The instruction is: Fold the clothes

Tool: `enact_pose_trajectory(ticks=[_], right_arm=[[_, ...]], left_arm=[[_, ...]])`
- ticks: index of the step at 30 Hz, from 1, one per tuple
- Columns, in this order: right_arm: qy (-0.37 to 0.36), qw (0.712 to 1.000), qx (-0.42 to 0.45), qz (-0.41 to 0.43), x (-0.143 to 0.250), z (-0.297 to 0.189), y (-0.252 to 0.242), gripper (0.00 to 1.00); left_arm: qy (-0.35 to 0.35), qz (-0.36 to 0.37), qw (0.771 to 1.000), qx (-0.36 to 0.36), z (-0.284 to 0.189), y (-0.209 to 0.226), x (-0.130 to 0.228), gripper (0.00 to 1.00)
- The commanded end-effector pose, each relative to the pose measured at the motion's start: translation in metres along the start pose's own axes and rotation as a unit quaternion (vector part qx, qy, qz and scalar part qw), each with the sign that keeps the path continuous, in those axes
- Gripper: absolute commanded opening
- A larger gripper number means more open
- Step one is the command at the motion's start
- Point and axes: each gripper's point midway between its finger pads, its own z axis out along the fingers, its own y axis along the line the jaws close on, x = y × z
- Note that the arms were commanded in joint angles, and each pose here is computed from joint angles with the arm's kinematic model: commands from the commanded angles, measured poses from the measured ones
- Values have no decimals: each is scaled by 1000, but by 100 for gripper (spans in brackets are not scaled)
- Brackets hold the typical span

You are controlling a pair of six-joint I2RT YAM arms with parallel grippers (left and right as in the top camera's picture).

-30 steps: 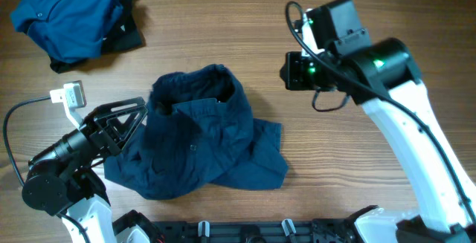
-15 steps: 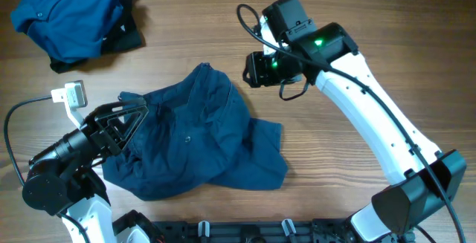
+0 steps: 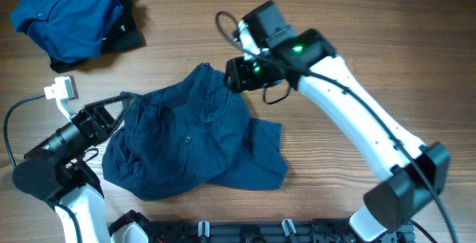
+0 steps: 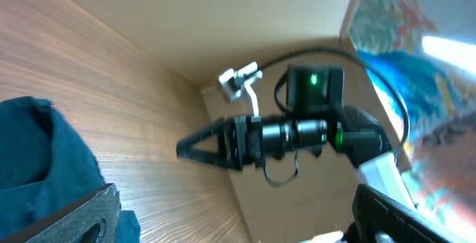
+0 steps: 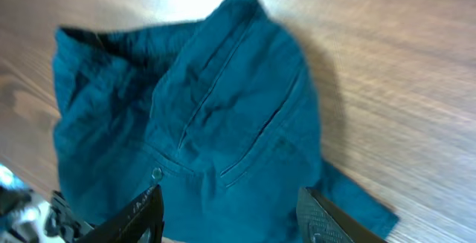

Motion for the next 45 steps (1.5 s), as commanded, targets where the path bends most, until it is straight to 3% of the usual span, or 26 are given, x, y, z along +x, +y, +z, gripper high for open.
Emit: enact_pose_trajectory(ticks=[1,9,13,23,38,45], right_arm=[[24,997,60,-31,14,29,4,57],[-6,983,160,-94,37,40,33,59],[-10,979,167,-114,44,56,48,59],[-12,965,231,-125,40,91,28,58],[-45,968,194,-153,51,100,75,61],[-70,964,218,-136,37,97,64,61]], left_arm=[[-17,29,999,-8,-6,15,-19,100],[-34,-13,999,-18,-15,54,-32,100],[-34,-37,999,-18,-15,66,-34,100],[-34,-42,998,-18,-15,69,-34,99],[-30,-27,999,-18,-15,69,-33,100],[-24,-28,999,-18,-15,68,-31,100]])
